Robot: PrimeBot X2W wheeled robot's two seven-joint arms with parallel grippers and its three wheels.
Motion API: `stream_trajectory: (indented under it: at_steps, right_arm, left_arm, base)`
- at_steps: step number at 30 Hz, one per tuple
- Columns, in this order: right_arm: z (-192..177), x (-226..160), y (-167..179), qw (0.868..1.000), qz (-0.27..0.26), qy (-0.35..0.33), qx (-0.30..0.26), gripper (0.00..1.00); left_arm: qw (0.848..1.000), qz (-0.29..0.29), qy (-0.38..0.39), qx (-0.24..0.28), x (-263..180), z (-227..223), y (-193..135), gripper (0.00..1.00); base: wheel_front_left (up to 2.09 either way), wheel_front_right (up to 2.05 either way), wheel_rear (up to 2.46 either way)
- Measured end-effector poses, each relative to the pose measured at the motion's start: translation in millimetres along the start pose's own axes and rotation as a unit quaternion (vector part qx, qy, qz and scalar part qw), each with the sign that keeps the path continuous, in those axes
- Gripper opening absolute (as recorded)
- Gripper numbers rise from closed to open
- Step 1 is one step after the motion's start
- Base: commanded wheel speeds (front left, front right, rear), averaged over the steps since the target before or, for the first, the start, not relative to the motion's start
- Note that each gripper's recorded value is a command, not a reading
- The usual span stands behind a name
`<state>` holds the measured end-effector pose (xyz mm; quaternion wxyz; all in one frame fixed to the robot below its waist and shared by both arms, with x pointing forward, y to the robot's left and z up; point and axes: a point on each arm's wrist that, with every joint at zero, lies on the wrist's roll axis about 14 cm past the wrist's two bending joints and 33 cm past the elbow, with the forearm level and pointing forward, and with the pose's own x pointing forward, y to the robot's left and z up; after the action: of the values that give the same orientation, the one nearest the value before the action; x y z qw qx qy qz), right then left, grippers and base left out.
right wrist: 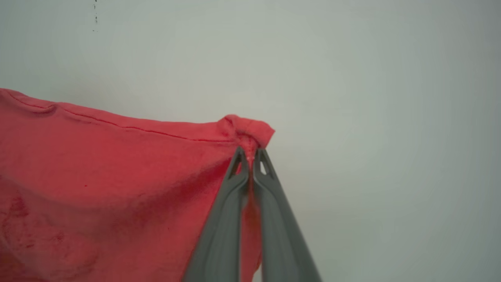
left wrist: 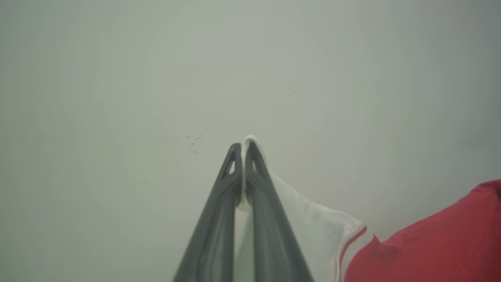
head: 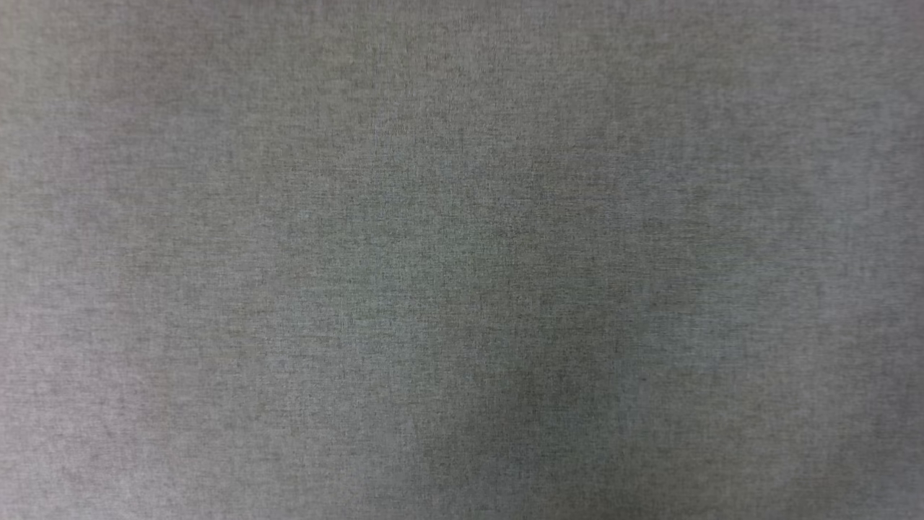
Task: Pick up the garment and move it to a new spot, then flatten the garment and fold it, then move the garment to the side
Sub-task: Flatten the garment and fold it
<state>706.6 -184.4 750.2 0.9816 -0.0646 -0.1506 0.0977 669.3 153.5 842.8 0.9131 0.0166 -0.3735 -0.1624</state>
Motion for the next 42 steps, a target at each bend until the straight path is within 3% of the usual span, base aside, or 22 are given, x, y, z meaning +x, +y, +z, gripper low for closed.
stream_trajectory:
  at_steps: [4, 10, 18, 19, 33, 42]
  right_arm:
    - [-22, 14, 5, 1.000, 0.005, 0.013, -0.001, 0.00]
    - [-83, 19, 16, 0.998, 0.020, 0.061, 0.001, 0.00]
    - [-162, -12, 30, 0.990, 0.045, 0.132, 0.020, 0.00]
    - [-180, -29, 40, 0.986, 0.059, 0.153, 0.030, 0.00]
    - [-215, -140, 77, 0.963, 0.114, 0.234, 0.066, 0.00]
    - [-222, -226, 96, 0.940, 0.134, 0.302, 0.079, 0.00]
  left_arm:
    - [1.000, 0.004, 0.005, -0.005, 0, -19, 5, 0.00]
    - [0.998, 0.010, 0.060, -0.015, -23, -83, 13, 0.00]
    - [0.989, 0.027, 0.141, -0.039, -88, -150, 24, 0.00]
    - [0.985, 0.033, 0.161, -0.057, -115, -160, 24, 0.00]
    - [0.961, 0.065, 0.250, -0.096, -244, -147, -4, 0.00]
    - [0.929, 0.119, 0.324, -0.135, -344, -115, -36, 0.00]
  base:
    - [0.00, 0.00, 0.00]
    - [0.00, 0.00, 0.00]
    - [0.00, 0.00, 0.00]
    - [0.00, 0.00, 0.00]
    - [0.00, 0.00, 0.00]
    - [0.00, 0.00, 0.00]
